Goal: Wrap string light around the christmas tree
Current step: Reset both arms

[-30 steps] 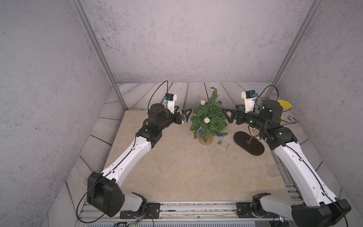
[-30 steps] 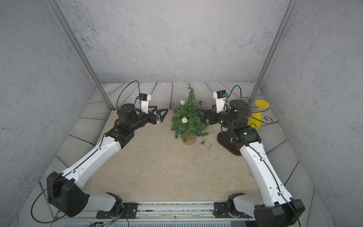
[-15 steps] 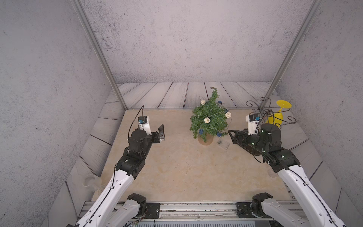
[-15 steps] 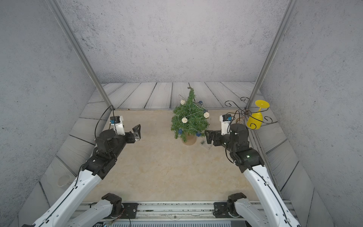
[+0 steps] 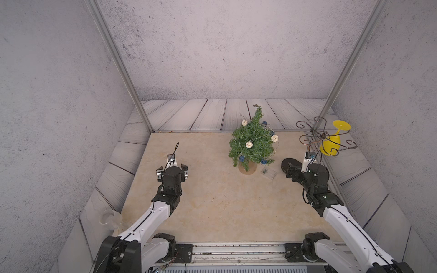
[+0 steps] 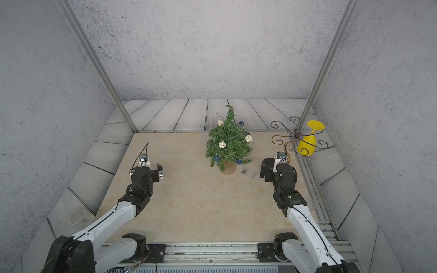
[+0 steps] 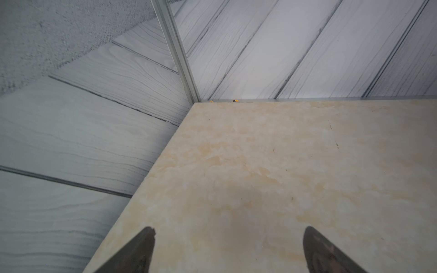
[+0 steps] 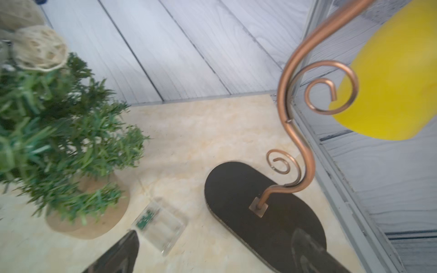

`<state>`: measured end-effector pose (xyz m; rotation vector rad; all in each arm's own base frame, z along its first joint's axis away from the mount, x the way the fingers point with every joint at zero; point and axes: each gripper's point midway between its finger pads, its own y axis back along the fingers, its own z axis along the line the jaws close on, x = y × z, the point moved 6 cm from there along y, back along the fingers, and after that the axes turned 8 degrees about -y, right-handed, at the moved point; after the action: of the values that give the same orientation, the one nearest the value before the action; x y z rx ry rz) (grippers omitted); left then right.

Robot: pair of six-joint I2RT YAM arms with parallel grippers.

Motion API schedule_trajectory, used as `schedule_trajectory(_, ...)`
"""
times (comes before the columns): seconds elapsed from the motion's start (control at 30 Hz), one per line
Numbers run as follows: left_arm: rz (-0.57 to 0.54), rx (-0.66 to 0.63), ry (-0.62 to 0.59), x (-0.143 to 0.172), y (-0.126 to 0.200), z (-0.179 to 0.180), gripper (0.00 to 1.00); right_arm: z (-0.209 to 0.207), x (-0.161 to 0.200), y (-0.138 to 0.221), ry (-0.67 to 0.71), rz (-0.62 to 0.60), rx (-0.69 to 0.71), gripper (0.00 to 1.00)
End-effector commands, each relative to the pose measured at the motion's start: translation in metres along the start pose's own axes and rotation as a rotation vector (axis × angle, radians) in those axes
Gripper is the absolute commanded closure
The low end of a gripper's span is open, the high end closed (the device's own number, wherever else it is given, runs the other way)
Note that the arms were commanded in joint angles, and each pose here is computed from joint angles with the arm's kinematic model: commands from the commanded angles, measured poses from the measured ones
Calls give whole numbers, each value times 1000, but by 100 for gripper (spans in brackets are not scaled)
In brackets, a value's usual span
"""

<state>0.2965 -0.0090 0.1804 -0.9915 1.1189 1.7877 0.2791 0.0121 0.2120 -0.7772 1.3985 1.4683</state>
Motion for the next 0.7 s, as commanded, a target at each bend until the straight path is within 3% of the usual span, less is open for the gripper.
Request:
schedule_trajectory(0.0, -91, -16, -30, -1, -10, 1, 3, -12, -9, -20, 3, -140, 54, 1)
schedule_trajectory(0.2, -11, 7, 38, 19, -46, 4, 3, -21, 26, -52, 89, -161, 104, 1)
schedule_trajectory(0.47, 30, 45, 64, 41, -67, -1, 3, -22, 51, -79, 60, -123, 32, 1)
schedule_trajectory(0.67, 59, 70, 76, 44, -74, 0, 3, -25, 64, -93, 53, -88, 66, 1)
